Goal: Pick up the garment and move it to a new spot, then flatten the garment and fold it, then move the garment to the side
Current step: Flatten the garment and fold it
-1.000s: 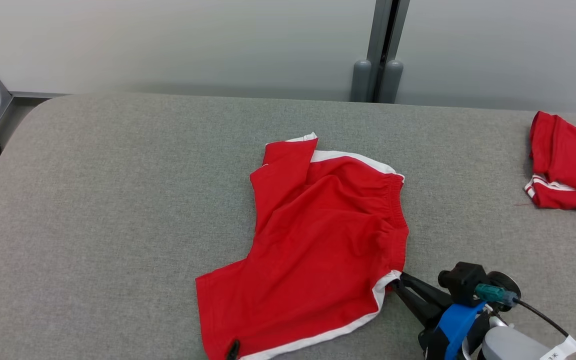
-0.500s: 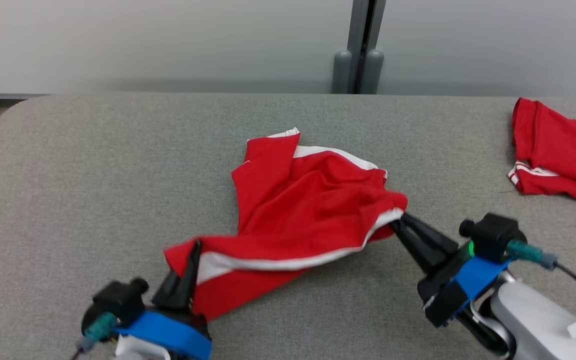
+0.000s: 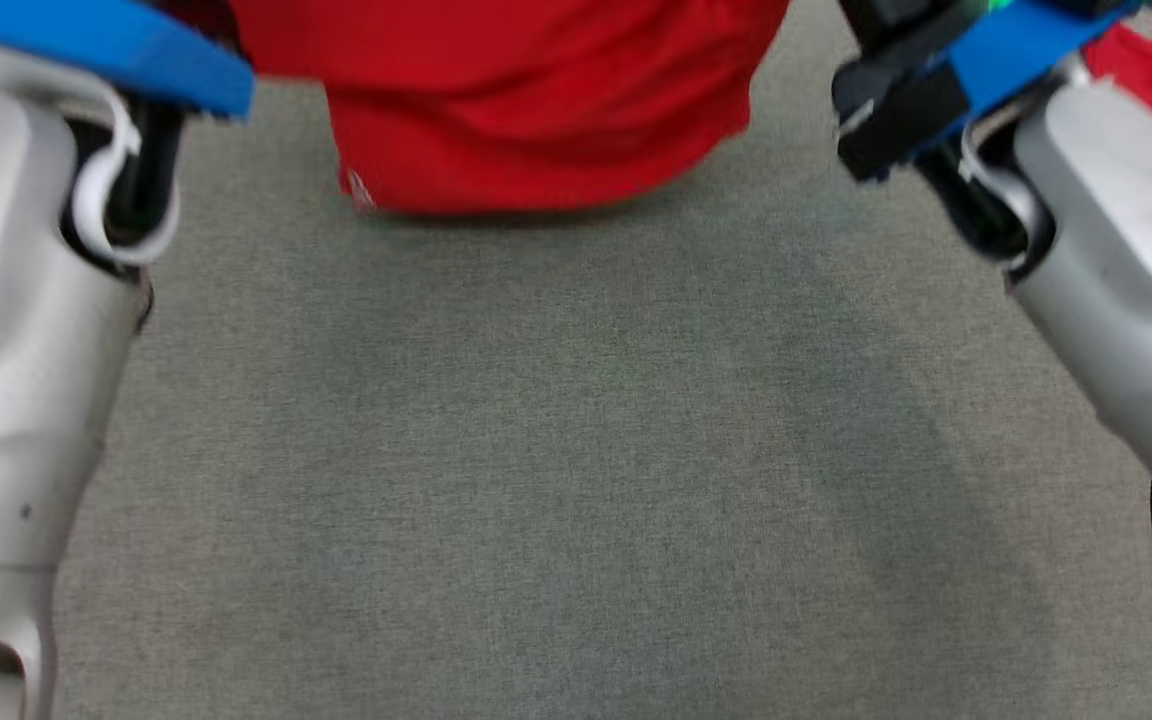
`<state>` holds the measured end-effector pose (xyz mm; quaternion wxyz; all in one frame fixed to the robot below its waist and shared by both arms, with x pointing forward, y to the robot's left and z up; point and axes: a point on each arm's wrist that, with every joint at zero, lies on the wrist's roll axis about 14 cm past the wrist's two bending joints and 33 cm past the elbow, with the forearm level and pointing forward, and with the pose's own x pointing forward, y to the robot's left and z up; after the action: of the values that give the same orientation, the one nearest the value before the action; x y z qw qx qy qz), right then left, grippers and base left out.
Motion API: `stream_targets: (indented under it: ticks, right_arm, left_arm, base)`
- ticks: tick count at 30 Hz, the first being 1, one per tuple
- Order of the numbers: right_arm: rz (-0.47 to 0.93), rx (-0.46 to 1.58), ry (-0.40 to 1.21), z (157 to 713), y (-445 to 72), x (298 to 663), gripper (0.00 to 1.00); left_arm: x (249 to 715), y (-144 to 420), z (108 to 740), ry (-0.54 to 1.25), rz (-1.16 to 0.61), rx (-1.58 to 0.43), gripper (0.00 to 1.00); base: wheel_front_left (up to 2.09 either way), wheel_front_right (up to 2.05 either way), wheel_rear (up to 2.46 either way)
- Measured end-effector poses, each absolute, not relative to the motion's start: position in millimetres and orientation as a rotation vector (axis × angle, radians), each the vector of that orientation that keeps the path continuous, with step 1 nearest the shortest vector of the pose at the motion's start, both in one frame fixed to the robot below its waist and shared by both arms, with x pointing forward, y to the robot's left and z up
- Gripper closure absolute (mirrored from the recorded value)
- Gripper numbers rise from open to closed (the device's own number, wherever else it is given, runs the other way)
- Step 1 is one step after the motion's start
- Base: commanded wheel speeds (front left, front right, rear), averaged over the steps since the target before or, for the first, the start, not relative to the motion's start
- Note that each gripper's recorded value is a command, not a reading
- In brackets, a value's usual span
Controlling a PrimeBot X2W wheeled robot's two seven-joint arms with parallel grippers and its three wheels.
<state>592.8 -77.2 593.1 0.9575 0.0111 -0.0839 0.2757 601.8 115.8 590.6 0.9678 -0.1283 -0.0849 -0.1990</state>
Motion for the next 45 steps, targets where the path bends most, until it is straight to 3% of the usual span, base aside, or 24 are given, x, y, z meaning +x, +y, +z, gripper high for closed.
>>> stream_targets:
  ticks: [6,12,16,20,27,45]
  right_arm:
    - [0.494,0.005,-0.312,663.5,-87.9,643.0,1.0]
    - [0.471,-0.004,-0.377,695.6,-87.0,656.9,1.0]
    - [0.468,0.005,-0.314,668.6,-84.6,657.7,1.0]
    - [0.475,0.017,-0.189,609.0,-82.9,648.6,1.0]
    - [0.515,0.051,0.011,517.1,-78.5,594.2,1.0]
    - [0.547,0.168,0.215,441.2,-87.1,406.9,1.0]
  left_arm:
    - [652.6,103.6,652.3,-0.286,-0.429,-0.258,1.0]
    - [663.3,88.8,694.3,-0.371,-0.469,-0.268,1.0]
    - [659.3,83.4,672.1,-0.321,-0.483,-0.279,1.0]
    - [647.6,87.5,604.4,-0.174,-0.463,-0.297,1.0]
    - [591.1,94.6,511.1,0.008,-0.432,-0.364,1.0]
    - [384.9,103.2,431.1,0.244,-0.382,-0.442,1.0]
  base:
    - [0.0,0.0,0.0]
    - [0.0,0.0,0.0]
    - [0.0,0.0,0.0]
    - [0.0,0.0,0.0]
    - [0.0,0.0,0.0]
    - [0.0,0.0,0.0]
